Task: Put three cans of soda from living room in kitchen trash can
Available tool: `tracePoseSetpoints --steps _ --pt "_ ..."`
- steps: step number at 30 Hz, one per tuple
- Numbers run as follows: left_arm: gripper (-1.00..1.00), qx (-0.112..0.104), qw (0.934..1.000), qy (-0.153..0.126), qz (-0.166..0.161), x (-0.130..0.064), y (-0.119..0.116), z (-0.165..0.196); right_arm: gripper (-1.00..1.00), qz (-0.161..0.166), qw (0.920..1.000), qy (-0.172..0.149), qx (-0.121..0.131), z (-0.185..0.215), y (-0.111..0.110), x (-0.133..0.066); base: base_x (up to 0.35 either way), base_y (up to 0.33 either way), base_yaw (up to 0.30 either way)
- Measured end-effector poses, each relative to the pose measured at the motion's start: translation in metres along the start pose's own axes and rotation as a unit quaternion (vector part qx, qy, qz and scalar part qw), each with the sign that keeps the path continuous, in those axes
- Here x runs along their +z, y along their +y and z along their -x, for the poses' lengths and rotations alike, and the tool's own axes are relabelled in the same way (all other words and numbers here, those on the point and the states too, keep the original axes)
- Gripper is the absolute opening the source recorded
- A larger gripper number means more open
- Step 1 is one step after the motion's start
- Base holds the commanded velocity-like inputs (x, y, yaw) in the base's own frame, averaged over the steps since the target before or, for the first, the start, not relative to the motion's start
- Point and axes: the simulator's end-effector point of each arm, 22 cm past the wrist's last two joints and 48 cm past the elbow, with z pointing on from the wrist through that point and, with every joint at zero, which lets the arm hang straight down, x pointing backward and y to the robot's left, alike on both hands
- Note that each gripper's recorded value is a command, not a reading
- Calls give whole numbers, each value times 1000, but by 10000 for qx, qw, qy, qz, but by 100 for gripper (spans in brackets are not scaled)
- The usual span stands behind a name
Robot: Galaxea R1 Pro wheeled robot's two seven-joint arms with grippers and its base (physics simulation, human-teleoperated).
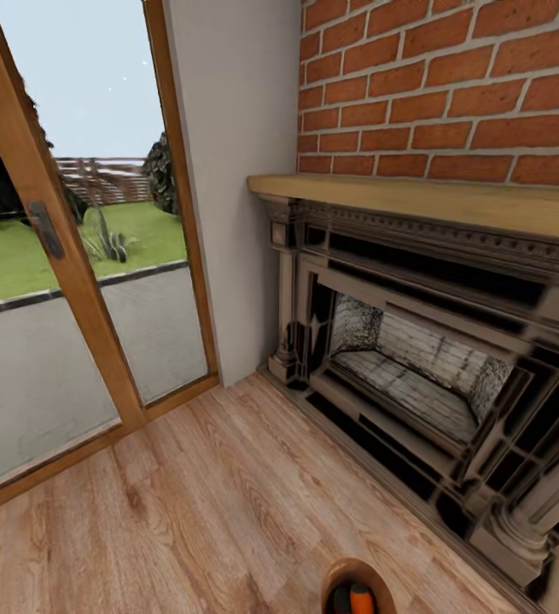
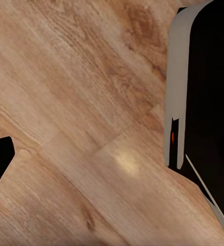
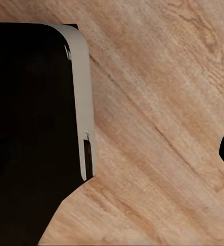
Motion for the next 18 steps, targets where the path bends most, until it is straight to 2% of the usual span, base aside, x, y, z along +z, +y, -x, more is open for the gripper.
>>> tracePoseSetpoints --steps 8,18 --pt "100 14 10000 2 -6 -11 2 0 100 63 10000 28 7 -3 9 -10 0 0 0" --pt "100 11 10000 30 -6 -24 4 -2 100 59 9997 255 26 -32 9 -31 0 0 -57"
